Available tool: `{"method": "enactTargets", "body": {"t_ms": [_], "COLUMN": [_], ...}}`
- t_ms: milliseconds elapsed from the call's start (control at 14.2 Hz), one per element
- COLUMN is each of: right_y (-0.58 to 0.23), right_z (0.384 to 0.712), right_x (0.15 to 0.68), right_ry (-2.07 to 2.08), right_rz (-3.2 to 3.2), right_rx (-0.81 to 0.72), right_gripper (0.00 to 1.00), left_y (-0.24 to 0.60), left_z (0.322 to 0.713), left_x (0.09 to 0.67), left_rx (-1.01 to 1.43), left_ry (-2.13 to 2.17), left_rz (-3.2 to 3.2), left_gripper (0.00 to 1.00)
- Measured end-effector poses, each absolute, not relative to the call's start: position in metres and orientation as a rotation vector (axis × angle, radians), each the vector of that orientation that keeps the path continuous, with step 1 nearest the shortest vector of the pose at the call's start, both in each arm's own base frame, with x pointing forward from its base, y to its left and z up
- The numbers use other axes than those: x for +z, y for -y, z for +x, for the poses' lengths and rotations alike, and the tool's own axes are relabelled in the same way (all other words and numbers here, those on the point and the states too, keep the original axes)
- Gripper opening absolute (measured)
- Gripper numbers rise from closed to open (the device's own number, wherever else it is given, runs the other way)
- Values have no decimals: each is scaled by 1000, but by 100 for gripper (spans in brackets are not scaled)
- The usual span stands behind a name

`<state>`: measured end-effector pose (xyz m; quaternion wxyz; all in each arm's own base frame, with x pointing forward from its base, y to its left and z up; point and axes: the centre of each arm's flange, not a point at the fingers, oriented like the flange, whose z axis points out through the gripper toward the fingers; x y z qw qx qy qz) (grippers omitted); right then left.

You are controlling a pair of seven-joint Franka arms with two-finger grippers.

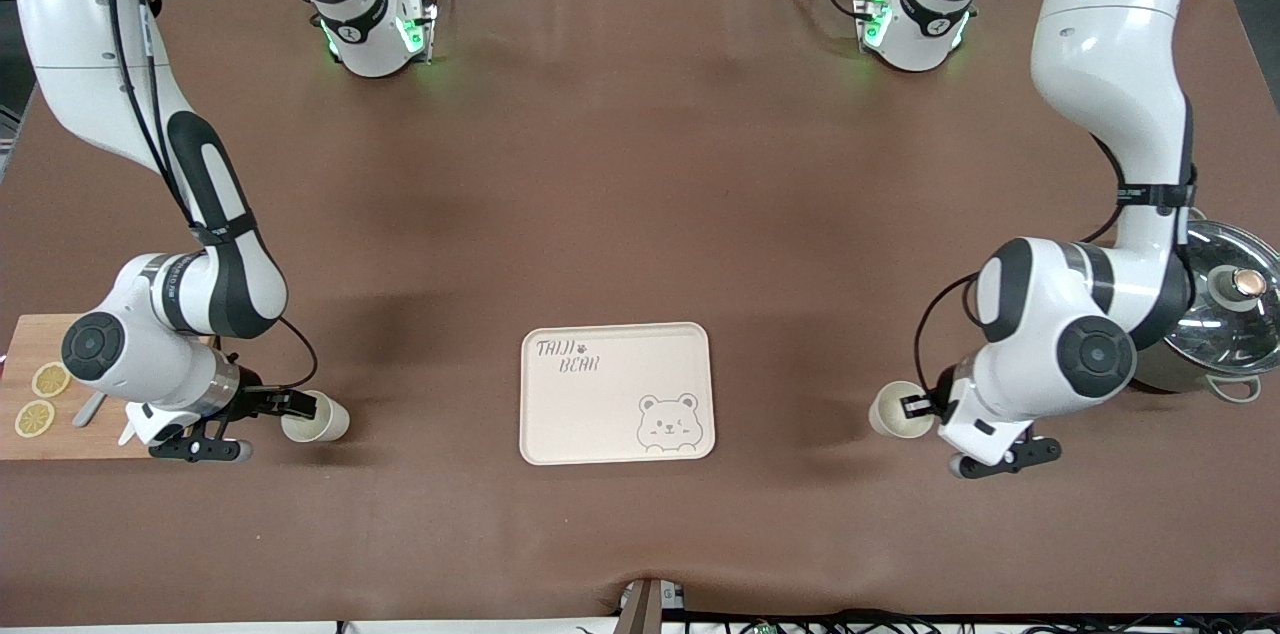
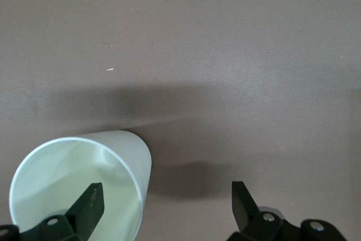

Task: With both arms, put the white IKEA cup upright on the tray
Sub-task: 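Lift the cup with the left gripper and carry it over the tray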

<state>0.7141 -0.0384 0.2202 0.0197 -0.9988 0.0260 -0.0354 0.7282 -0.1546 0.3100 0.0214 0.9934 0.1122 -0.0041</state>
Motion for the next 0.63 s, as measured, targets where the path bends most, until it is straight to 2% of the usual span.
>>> {"method": "enactTargets", "body": {"t_ms": [281,632], "right_y": [38,38], "right_z": [714,713], "right_x": [218,215], "right_ry": [-80,-80], "right_rz": [-3099,-3099], "right_rx": [-105,-99], "right_gripper": [100,48], "left_y": [219,286], "left_z": [713,696], "left_x": [317,328], "left_rx": [-5,25], "left_ry": [-428,-504], "left_rz": [3063,3004], "left_gripper": [3,3]}}
